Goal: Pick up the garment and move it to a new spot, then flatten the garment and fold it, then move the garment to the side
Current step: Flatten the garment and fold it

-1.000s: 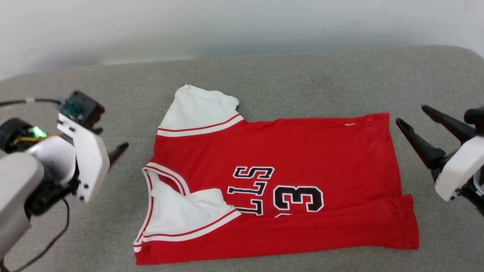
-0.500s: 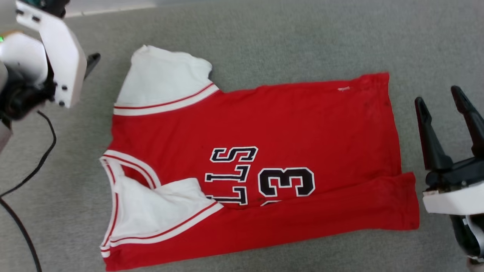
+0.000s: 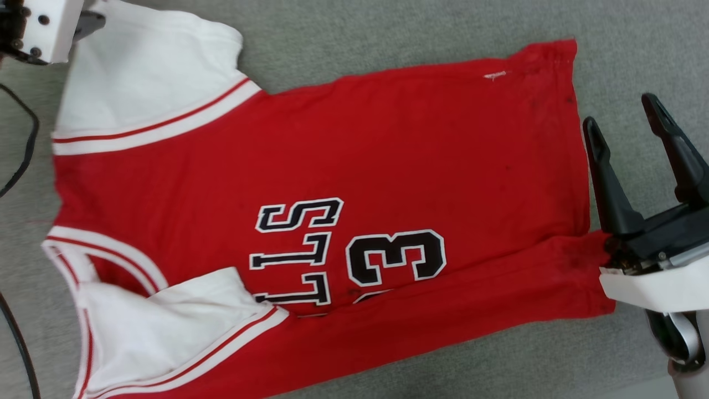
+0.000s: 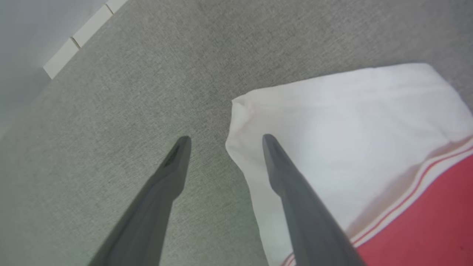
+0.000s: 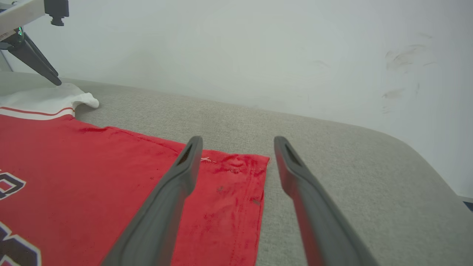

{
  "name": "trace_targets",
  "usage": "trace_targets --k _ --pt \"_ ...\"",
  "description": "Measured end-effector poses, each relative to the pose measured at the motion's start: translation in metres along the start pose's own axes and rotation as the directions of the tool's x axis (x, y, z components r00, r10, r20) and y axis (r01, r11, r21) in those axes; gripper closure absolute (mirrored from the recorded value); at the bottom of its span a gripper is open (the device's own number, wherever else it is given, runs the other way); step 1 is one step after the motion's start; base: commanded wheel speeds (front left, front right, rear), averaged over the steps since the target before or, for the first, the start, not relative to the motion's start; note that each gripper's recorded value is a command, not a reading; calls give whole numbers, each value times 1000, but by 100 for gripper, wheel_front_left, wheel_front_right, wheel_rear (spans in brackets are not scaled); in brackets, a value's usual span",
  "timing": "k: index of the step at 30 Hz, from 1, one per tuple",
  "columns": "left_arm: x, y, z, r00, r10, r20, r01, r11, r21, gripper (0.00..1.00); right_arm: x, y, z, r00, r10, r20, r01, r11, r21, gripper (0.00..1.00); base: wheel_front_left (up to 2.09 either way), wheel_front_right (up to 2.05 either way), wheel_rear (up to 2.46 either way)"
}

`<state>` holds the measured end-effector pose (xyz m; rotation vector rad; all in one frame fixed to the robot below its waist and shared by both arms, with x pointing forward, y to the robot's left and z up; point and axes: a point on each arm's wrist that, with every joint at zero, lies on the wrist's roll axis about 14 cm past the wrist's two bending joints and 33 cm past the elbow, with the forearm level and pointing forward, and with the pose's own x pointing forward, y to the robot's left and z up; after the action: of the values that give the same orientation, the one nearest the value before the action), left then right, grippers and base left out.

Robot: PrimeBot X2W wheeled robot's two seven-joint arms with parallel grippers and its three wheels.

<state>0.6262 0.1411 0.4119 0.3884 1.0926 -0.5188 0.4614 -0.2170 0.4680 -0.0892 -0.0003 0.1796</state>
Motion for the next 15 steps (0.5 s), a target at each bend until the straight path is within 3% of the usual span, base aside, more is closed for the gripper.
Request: trace_targets --k 8,9,10,11,15 --pt "47 -8 -14 995 -48 -90 51 998 29 0 2 -9 -27 997 -5 -79 3 1000 -21 0 0 0 0" --pt "48 -9 -15 994 -48 -95 52 998 34 26 2 -10 -29 996 -6 -85 4 1000 -23 0 0 0 0" --pt "48 -9 -16 994 -50 -96 54 998 32 90 2 -11 -30 996 -6 -87 4 1000 -24 0 0 0 0" --pt "47 -9 -16 994 -53 -93 56 998 28 100 3 -11 -30 996 -5 -85 3 1000 -26 0 0 0 0" --pt "40 -17 -14 996 -67 -67 70 997 42 100 11 -21 -12 999 -6 -39 3 998 -69 0 0 0 0"
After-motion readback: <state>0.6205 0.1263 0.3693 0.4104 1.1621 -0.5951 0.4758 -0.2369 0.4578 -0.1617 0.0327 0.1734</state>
